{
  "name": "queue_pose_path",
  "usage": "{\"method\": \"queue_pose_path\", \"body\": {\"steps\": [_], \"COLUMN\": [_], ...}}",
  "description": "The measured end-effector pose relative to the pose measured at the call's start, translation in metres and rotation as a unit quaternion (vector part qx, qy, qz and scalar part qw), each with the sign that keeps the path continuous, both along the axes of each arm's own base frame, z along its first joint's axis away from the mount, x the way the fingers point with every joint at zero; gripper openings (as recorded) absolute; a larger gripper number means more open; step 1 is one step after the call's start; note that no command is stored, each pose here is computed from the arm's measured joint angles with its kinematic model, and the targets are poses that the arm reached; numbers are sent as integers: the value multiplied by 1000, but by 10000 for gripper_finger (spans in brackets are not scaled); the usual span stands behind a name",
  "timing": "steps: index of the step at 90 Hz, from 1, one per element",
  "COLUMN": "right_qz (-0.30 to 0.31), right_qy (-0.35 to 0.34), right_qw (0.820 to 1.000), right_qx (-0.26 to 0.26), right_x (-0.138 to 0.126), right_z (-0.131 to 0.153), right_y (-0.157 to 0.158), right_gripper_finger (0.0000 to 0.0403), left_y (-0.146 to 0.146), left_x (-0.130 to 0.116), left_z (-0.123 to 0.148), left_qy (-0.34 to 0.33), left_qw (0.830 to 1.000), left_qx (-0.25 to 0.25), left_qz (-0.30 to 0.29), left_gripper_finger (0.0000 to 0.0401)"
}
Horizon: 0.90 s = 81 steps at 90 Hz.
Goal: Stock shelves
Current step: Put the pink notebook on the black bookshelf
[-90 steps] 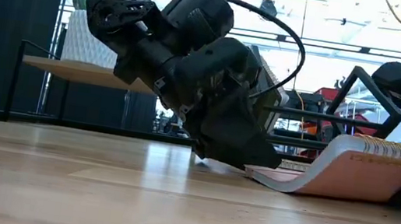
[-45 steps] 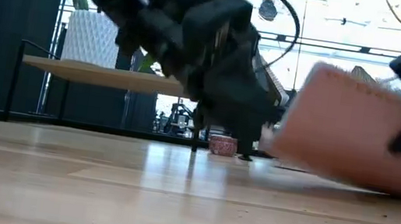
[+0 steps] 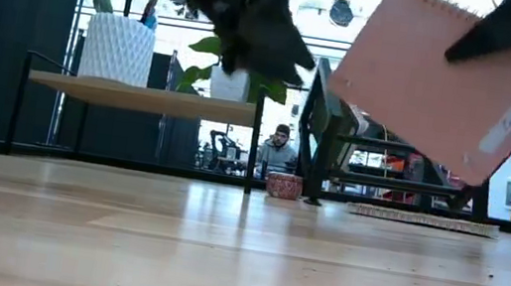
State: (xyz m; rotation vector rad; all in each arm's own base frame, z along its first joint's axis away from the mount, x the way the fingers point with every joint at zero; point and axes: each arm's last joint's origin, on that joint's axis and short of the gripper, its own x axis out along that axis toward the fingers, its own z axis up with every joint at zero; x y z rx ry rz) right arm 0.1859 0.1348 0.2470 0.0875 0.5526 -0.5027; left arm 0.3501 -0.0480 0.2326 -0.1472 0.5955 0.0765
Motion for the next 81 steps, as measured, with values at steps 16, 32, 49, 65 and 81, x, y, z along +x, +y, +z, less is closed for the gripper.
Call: {"method": "queue_pose_path", "body": {"steps": [16,32,49,65,81], "right_qz": [-17,-44,-108,-203,-272], "right_qy": [-31,-60,-124,-179,-156], "right_qw": [999,997,985,954,942], "right_qx": [0,-7,-49,-130,-116], "right_x": [-4,-5,-9,-15,-12], "right_z": [13,21,37,65,74], "right_y": [-10,-19,-38,-67,-108], "right_gripper_finger": [6,6,5,5,10], "left_y": [-1,-6,-9,-9,-9], "left_x": [-16,-23,-25,-25,-25], "left_z": [29,37,39,39,39], "left_qy": [-34,-41,-42,-42,-42], "left_qw": [999,999,999,999,999], "left_qx": [11,11,11,11,11], "left_qz": [18,11,6,7,7], "left_gripper_finger": [173,173,173,173,173]}}
